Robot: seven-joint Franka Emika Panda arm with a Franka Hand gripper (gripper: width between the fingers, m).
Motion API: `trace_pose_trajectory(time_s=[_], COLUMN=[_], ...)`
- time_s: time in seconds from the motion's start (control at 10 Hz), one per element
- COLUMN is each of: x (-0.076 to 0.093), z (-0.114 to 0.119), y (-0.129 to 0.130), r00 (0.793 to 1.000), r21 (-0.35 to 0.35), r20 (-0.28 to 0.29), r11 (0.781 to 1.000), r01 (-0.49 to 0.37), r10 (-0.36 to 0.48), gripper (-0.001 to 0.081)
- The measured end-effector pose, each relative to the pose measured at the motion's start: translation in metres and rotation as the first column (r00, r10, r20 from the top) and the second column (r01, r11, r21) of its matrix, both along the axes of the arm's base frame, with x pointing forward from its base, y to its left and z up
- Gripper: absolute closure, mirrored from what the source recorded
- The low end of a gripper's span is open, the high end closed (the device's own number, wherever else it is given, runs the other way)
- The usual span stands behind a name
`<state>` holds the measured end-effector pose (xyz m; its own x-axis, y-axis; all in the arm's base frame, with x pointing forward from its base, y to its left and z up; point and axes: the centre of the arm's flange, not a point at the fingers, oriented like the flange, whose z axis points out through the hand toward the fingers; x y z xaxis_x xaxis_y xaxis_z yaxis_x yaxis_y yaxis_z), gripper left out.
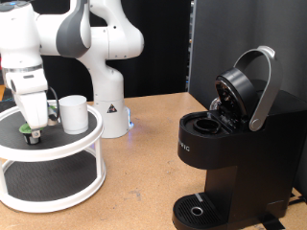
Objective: Make a cup of coffee with the keurig machine
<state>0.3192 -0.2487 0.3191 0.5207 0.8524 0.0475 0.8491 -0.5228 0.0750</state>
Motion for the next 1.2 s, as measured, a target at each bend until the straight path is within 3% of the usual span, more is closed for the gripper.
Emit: trace_pose_trajectory(time_s=[0.3,0.8,1.0,1.2], x=[0.000,-0.004,-0.003,0.005], z=[0.006,0.059,0.057,0.065], y=[-0.004,-0.025,-0.022,-0.007], r00=[1.000,1.000,0.999,0.999], r21=[0.014,0.079,0.093,0.192], r20=[-0.014,-0.031,-0.031,-0.019], r11=[1.000,0.997,0.996,0.981], r01=[0.010,0.001,0.010,0.032], r10=[-0.010,0.002,-0.007,-0.029], gripper=[0.0333,0.0333,0.0333,0.0333])
